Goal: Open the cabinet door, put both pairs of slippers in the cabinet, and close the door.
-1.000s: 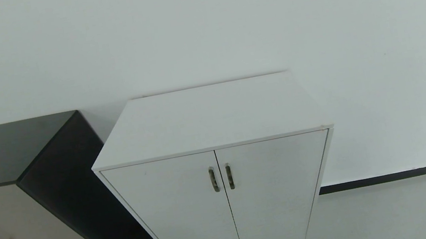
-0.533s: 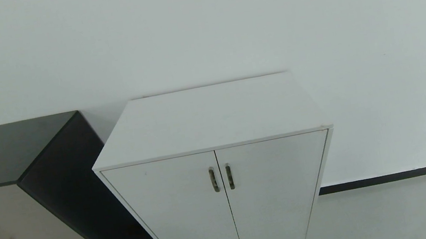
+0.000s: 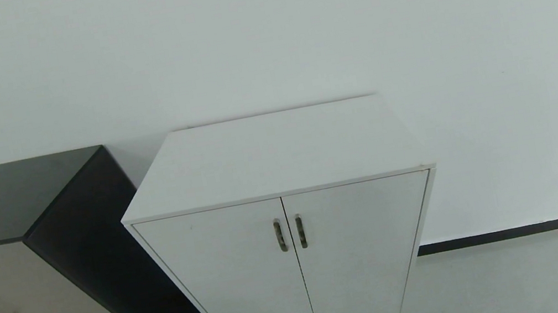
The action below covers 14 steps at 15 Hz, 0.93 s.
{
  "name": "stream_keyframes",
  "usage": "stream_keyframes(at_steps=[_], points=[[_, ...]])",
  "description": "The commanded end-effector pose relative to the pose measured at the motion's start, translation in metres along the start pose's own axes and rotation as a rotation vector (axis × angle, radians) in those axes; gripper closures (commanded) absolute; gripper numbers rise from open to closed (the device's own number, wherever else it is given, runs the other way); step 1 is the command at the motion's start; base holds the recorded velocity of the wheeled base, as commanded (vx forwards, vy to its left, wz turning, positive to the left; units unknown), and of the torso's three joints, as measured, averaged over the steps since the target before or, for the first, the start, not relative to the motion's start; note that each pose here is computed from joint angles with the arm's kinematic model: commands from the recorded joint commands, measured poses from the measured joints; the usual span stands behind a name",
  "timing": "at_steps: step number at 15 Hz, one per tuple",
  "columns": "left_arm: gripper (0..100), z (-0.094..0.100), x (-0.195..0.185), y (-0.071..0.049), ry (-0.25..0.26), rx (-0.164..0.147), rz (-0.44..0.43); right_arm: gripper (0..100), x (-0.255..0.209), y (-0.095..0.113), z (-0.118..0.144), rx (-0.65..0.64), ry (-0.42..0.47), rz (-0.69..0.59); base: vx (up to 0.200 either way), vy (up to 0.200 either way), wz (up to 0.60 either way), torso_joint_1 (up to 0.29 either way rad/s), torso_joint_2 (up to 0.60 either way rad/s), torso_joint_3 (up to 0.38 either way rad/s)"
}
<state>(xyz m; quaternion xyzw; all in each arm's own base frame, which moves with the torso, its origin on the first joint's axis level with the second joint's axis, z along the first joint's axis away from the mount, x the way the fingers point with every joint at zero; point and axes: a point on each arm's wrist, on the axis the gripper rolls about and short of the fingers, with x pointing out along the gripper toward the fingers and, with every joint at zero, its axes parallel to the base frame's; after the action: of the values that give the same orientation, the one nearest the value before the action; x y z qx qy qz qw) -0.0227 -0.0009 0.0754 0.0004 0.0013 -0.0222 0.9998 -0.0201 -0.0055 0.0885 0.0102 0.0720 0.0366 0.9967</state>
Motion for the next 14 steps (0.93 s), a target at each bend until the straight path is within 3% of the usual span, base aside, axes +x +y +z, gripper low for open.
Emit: stream_keyframes(at_steps=[1, 14], points=[[100, -0.0001, 0.0, 0.0, 0.001, 0.001, 0.0, 100, -0.0004, 0.0015, -0.0012, 0.001, -0.003, 0.076, 0.0, 0.0, 0.0, 0.0, 0.0, 0.0], [100, -0.0001, 0.0, 0.0001, 0.001, -0.001, 0.005, 100, 0.0029, 0.0021, 0.0, -0.073, 0.037, 0.246, 0.0, 0.0, 0.0, 0.0, 0.0, 0.0]])
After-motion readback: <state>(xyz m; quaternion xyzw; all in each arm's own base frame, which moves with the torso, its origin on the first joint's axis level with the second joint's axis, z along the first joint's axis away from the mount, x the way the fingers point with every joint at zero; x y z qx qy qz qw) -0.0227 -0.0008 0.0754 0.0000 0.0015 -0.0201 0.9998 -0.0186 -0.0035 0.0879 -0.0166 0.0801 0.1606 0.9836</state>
